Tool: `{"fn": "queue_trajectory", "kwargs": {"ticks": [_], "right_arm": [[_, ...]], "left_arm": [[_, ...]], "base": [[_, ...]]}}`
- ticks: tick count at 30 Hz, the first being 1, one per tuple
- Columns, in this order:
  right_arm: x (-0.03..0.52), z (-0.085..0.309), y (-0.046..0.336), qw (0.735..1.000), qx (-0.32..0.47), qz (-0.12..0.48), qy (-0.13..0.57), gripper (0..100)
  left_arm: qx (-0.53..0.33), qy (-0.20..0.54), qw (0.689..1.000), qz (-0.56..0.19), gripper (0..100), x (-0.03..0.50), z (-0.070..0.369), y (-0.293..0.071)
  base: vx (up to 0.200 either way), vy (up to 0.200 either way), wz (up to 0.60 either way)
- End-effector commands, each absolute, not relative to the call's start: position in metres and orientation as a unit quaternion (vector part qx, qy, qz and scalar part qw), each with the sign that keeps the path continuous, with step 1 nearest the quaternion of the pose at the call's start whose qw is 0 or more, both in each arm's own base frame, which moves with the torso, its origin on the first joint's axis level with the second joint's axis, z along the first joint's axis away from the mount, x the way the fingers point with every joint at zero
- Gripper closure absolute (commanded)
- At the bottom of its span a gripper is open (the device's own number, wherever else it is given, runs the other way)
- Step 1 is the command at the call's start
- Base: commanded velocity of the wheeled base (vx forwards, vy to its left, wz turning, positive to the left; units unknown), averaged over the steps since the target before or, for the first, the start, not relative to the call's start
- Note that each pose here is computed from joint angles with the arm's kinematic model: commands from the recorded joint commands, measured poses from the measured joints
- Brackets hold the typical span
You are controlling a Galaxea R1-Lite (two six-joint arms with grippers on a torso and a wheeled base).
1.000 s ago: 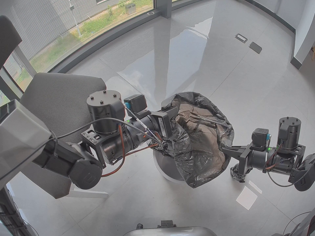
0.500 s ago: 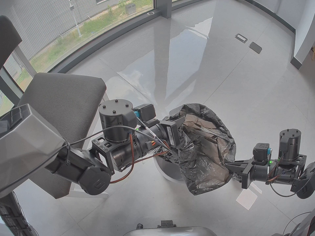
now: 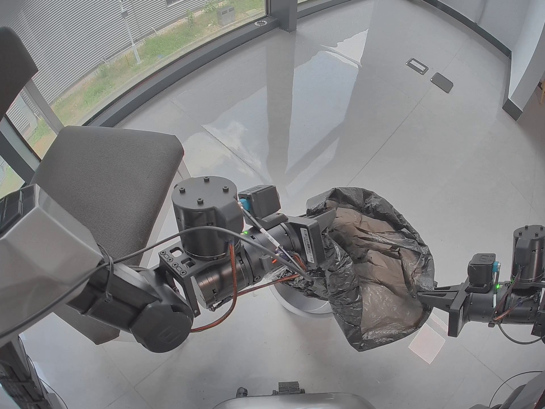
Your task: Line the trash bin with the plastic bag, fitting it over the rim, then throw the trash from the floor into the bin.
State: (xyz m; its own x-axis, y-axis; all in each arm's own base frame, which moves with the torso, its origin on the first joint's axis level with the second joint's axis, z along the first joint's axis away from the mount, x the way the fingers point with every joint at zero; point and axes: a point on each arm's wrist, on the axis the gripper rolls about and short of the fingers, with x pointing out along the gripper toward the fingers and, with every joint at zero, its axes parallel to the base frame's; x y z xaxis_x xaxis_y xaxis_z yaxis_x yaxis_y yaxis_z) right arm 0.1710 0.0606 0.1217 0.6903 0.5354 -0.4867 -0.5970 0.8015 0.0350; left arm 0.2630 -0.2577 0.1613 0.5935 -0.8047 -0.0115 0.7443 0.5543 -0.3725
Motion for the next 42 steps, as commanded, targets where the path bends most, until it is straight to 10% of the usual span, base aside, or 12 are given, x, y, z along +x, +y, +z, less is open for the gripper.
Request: {"fn": "queue_trajectory", "kwargs": {"ticks": [1, 42], "right_arm": [[0.166, 0.129, 0.054, 0.925, -0.067, 0.296, 0.227, 100], [0.288, 0.093, 0.073, 0.914, -0.135, 0.298, 0.240, 100]], "left_arm": [[-0.167, 0.100, 0.878, -0.438, 100, 0.270, 0.151, -0.263], [-0.167, 0.108, 0.920, -0.339, 100, 0.375, 0.082, -0.218]], "base": [[0.000, 0.000, 0.00], [0.000, 0.000, 0.00]]}}
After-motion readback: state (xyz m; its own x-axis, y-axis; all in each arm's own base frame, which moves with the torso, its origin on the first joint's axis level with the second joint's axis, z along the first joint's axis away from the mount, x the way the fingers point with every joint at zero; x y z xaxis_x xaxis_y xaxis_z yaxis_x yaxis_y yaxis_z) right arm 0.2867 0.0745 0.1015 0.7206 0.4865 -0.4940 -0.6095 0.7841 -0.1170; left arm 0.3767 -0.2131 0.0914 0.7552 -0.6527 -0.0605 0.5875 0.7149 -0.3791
